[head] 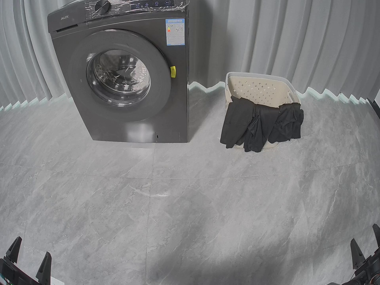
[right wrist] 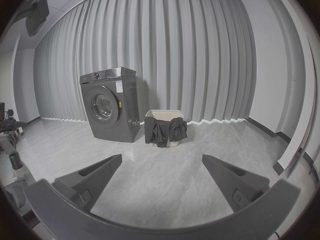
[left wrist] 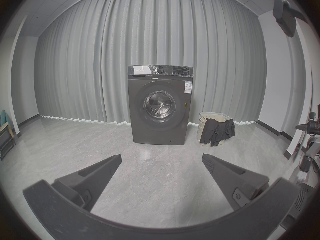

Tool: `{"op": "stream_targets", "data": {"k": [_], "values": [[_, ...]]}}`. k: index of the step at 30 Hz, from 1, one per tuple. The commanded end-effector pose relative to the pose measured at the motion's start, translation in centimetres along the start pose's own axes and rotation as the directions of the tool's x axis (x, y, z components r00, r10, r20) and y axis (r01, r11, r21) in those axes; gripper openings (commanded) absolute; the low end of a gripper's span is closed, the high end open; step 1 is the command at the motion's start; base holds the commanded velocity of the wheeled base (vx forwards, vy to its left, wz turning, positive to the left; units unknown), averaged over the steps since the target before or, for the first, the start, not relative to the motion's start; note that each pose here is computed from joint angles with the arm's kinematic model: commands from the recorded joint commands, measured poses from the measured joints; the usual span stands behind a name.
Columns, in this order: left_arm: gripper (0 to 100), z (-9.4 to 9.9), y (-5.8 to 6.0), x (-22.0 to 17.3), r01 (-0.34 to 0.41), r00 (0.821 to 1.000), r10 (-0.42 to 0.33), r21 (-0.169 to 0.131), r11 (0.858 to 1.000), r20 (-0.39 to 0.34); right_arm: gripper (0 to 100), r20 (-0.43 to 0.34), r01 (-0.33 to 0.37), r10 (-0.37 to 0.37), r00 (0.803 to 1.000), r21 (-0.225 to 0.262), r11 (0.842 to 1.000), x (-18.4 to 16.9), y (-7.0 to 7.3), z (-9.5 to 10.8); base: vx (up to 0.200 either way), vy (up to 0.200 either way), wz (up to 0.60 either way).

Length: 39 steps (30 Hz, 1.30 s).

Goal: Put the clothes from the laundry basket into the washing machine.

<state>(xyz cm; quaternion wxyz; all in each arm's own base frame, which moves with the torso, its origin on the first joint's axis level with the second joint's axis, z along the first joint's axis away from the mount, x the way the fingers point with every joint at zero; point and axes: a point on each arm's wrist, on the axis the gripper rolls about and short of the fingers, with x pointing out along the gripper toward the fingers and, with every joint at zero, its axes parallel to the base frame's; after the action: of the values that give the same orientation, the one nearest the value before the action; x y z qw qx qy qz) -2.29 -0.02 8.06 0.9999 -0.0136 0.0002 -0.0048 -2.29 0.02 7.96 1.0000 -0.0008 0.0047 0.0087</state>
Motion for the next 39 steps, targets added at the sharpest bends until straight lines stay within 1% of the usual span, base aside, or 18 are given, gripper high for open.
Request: {"op": "stream_targets", "data": {"k": [1,27,36,39], "values": [[100,-0.48,0.01,0.01,0.0,1.0,0.0,-0.003,1.0,-0.001,100,0.0,-0.001,0.001,1.0,0.0,1.0,0.0,0.0,-0.48,0.2,0.0,0.0],[100,-0.48,0.02,0.01,-0.002,1.0,0.002,-0.007,1.0,-0.001,100,0.0,-0.001,0.001,1.0,-0.001,1.0,0.0,0.0,-0.48,0.2,0.0,0.0],[100,-0.48,0.02,0.01,-0.002,1.0,0.002,-0.007,1.0,-0.001,100,0.0,-0.001,0.001,1.0,-0.001,1.0,0.0,0.0,-0.48,0.0,0.0,0.0],[100,-0.48,0.01,0.01,0.0,1.0,0.0,-0.007,1.0,-0.001,100,0.0,-0.001,0.001,1.0,-0.001,1.0,0.0,0.0,-0.48,0.0,-0.2,0.0]]}}
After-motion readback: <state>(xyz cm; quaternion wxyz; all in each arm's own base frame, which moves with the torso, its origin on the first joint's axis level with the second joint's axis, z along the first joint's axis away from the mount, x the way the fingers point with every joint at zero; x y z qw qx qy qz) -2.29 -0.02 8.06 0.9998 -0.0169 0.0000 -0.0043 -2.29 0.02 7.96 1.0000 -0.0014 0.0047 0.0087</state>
